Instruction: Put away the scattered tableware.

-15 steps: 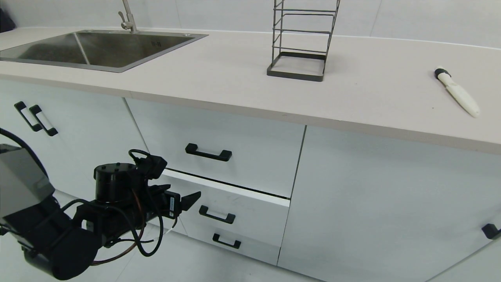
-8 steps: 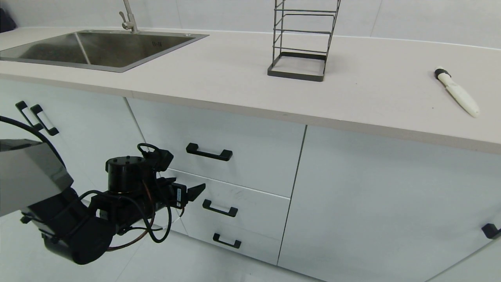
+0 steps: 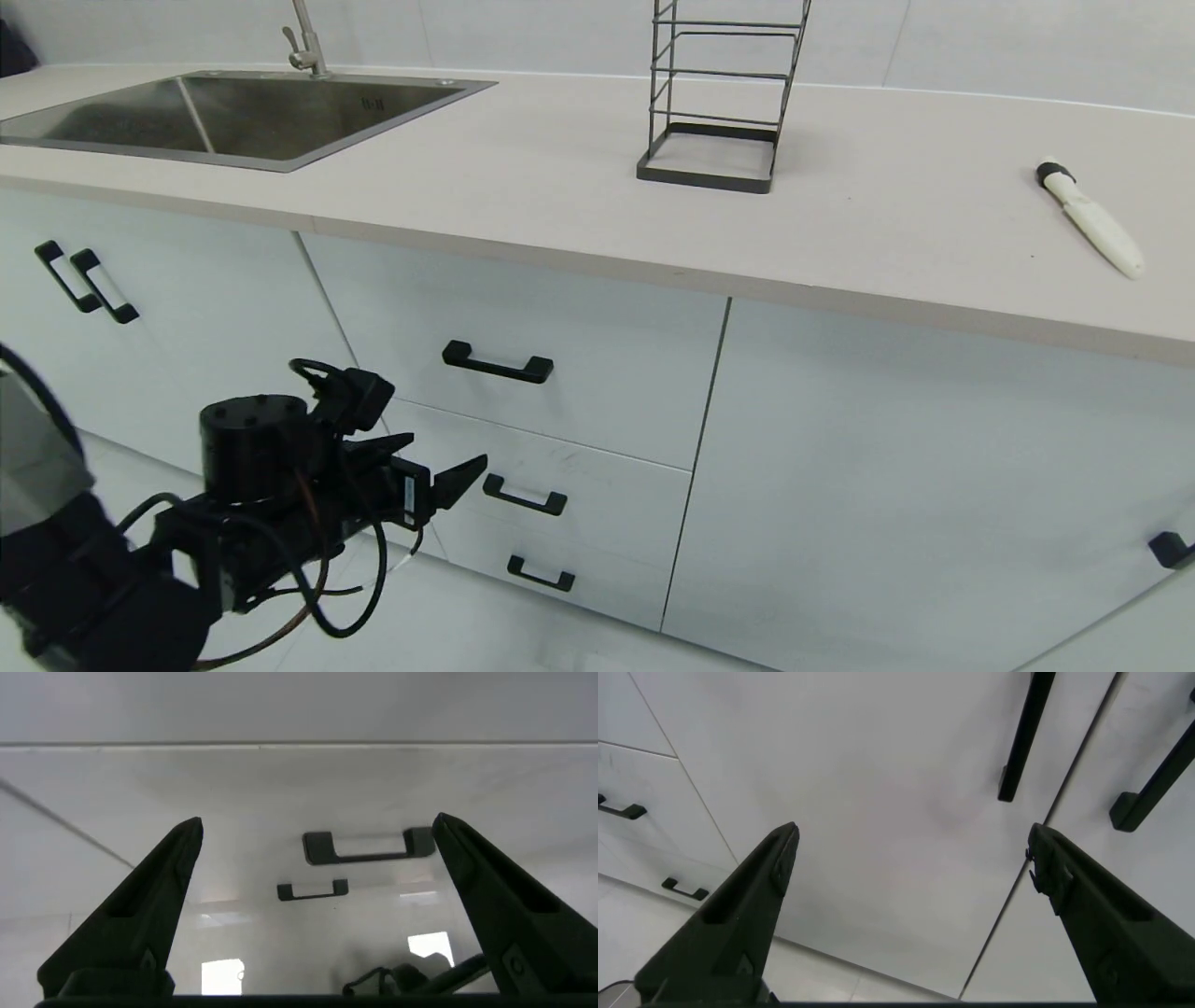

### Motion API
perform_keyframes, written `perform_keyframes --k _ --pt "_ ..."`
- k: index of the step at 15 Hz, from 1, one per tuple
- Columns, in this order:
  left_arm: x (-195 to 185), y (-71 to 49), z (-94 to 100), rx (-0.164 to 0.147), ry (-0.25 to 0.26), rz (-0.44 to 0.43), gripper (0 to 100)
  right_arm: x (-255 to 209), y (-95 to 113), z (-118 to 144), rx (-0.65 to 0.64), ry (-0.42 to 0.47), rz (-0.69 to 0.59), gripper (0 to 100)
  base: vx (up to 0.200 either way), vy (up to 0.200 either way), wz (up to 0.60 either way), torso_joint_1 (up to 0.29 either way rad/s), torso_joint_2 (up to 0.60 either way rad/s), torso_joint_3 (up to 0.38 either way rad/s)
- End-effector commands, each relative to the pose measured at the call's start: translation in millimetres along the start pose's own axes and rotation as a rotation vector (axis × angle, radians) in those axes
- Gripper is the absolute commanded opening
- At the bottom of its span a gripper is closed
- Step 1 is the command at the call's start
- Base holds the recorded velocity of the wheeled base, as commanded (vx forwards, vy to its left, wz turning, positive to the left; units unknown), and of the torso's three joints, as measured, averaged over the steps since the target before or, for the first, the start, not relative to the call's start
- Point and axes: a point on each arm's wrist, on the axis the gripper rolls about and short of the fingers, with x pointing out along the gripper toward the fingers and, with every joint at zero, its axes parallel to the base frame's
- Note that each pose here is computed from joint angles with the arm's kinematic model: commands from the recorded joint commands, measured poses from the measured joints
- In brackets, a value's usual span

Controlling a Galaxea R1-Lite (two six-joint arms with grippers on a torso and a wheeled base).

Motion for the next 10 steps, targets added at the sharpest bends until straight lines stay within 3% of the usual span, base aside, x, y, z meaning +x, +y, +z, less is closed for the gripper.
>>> perform_keyframes --k 1,2,3,4,5,6,7,8,9,10 --pt "-102.7 -17.8 9.5 0.025 -0.207 -0.019 100 0.1 0.0 -0.1 0.0 0.002 0.001 100 0.0 0.0 0.0 0.0 0.0 0.0" --pt "-123.1 -19.8 8.2 0.032 -0.261 -0.014 100 0.1 0.0 -0.1 0.0 0.002 0.001 100 0.0 0.0 0.0 0.0 0.0 0.0" --pt "-163.8 -20.7 10.2 0.052 -0.395 0.038 100 0.1 0.0 -0.1 0.0 0.002 0.001 100 0.0 0.0 0.0 0.0 0.0 0.0" --pt "-207.5 -24.6 9.1 0.107 -0.555 0.119 100 0.1 0.0 -0.1 0.0 0.002 0.001 100 0.0 0.0 0.0 0.0 0.0 0.0" --pt "-236.5 -31.5 -0.7 0.169 -0.645 0.177 100 0.1 0.0 -0.1 0.0 0.002 0.001 100 0.0 0.0 0.0 0.0 0.0 0.0" --pt "-253.9 -37.7 -17.2 0.205 -0.666 0.209 100 0.1 0.0 -0.1 0.0 0.002 0.001 100 0.0 0.0 0.0 0.0 0.0 0.0" --pt "-269.0 -44.7 -35.0 0.215 -0.691 0.223 100 0.1 0.0 -0.1 0.0 0.002 0.001 100 0.0 0.0 0.0 0.0 0.0 0.0" --pt "-280.4 -50.2 -51.6 0.213 -0.694 0.234 100 0.1 0.0 -0.1 0.0 0.002 0.001 100 0.0 0.0 0.0 0.0 0.0 0.0" --pt "-279.0 -49.8 -54.6 0.205 -0.66 0.245 100 0.1 0.0 -0.1 0.0 0.002 0.001 100 0.0 0.0 0.0 0.0 0.0 0.0" --pt "-277.1 -48.9 -55.6 0.193 -0.665 0.247 100 0.1 0.0 -0.1 0.0 0.002 0.001 100 0.0 0.0 0.0 0.0 0.0 0.0"
